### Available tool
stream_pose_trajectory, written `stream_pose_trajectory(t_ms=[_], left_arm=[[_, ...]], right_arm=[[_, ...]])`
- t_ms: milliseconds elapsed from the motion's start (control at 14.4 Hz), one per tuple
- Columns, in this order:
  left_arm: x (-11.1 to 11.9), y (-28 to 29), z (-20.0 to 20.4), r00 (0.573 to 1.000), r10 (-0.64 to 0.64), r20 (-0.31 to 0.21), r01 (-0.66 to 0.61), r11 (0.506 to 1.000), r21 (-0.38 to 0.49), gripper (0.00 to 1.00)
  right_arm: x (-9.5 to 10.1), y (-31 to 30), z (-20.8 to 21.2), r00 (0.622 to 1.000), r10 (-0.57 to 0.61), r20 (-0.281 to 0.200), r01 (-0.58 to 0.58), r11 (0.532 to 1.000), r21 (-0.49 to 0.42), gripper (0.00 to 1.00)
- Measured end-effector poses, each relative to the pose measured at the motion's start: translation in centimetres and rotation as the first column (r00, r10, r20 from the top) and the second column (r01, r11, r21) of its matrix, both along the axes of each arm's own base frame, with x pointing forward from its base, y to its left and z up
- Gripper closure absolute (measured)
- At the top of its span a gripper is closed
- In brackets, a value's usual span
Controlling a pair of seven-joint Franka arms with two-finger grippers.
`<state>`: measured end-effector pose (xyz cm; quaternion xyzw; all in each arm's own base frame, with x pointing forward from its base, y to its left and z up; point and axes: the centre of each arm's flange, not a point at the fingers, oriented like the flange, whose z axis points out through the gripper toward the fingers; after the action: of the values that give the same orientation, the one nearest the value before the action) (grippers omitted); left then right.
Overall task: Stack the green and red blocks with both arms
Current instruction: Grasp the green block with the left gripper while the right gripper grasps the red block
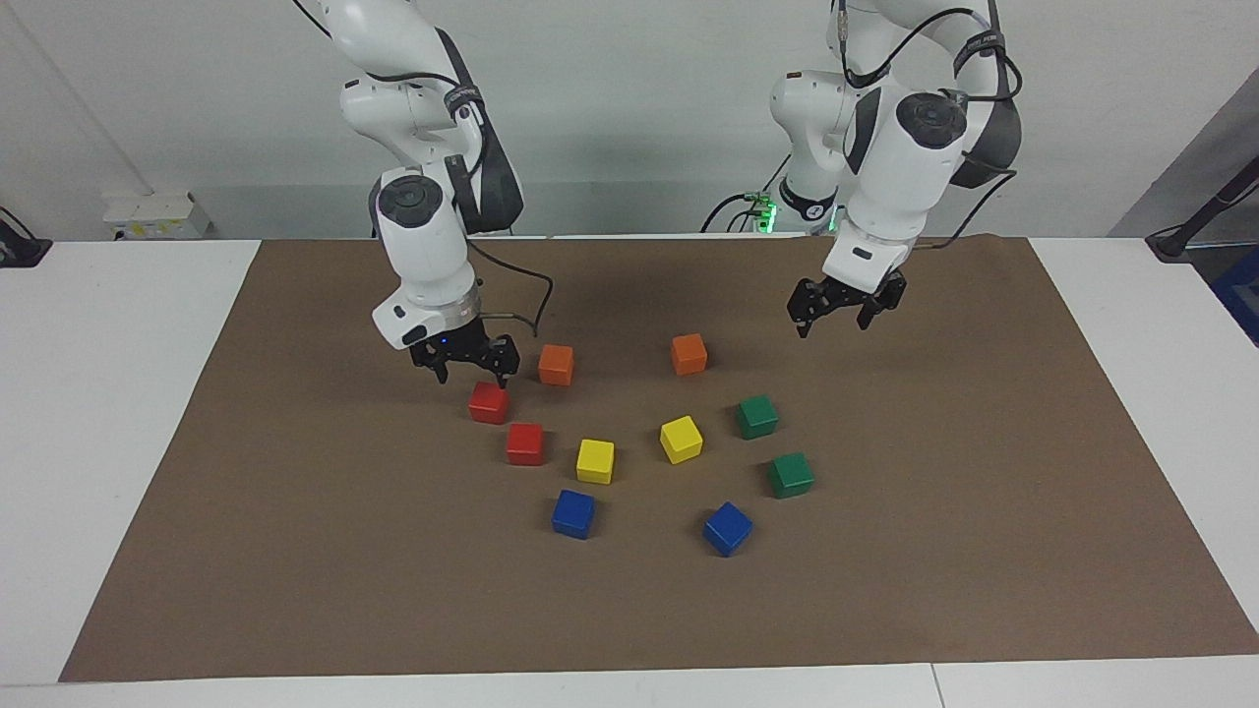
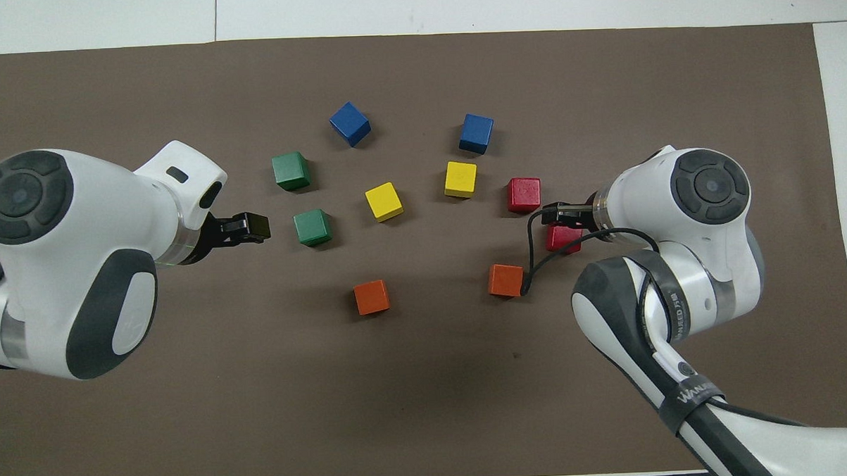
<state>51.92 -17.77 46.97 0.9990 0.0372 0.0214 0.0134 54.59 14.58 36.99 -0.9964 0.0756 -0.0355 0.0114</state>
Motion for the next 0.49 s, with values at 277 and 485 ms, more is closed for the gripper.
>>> stream_pose_trajectory(t_ms=[277, 485], left_arm=[[0.5, -2.2, -3.8, 0.998, 0.060, 0.017, -0.059, 0.998, -0.015, 0.00], [1.2, -3.7, -6.3, 0.988, 0.152, 0.017, -0.151, 0.988, -0.028, 0.00]], right_arm=[[-0.3, -0.1, -2.0, 1.000, 0.019, 0.005, -0.019, 1.000, 0.001, 0.00], [-0.3, -0.1, -2.6, 1.000, 0.029, 0.006, -0.029, 1.000, 0.002, 0.00]])
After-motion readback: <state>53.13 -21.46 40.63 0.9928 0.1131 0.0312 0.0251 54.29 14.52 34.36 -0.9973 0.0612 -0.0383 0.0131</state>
